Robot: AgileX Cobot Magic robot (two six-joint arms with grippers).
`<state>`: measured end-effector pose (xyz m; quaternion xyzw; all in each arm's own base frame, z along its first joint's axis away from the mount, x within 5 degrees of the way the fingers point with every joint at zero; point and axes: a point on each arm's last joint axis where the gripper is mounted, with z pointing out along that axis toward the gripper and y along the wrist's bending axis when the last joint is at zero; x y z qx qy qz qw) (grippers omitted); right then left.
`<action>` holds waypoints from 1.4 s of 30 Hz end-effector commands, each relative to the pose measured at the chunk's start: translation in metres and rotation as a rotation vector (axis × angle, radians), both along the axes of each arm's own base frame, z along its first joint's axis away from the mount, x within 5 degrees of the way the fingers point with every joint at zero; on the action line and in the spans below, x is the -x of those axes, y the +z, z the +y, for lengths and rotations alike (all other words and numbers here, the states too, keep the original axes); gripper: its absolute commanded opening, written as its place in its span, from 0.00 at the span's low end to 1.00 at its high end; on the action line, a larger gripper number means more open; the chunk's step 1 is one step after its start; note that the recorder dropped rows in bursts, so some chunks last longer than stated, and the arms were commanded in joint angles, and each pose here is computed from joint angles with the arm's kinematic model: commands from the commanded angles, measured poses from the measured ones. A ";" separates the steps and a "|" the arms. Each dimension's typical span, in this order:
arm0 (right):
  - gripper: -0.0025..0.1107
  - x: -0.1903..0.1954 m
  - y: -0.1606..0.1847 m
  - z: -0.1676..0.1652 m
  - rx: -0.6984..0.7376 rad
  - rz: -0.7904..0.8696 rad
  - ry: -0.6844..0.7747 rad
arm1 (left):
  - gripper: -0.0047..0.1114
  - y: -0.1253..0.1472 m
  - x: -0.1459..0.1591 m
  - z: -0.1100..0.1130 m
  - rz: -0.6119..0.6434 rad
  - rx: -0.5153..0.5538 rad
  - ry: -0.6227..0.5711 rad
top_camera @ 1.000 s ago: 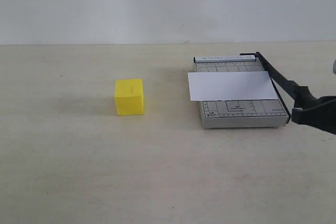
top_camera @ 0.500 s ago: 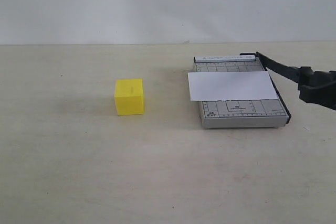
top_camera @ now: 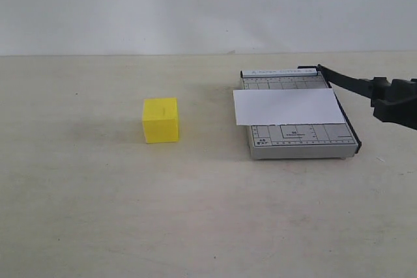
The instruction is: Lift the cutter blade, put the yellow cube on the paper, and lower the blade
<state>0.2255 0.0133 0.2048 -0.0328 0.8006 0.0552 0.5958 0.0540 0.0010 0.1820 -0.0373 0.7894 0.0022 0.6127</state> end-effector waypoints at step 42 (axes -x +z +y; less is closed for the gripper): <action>0.34 0.092 0.107 -0.004 0.135 -0.492 -0.021 | 0.08 0.002 0.000 0.000 -0.013 0.000 -0.004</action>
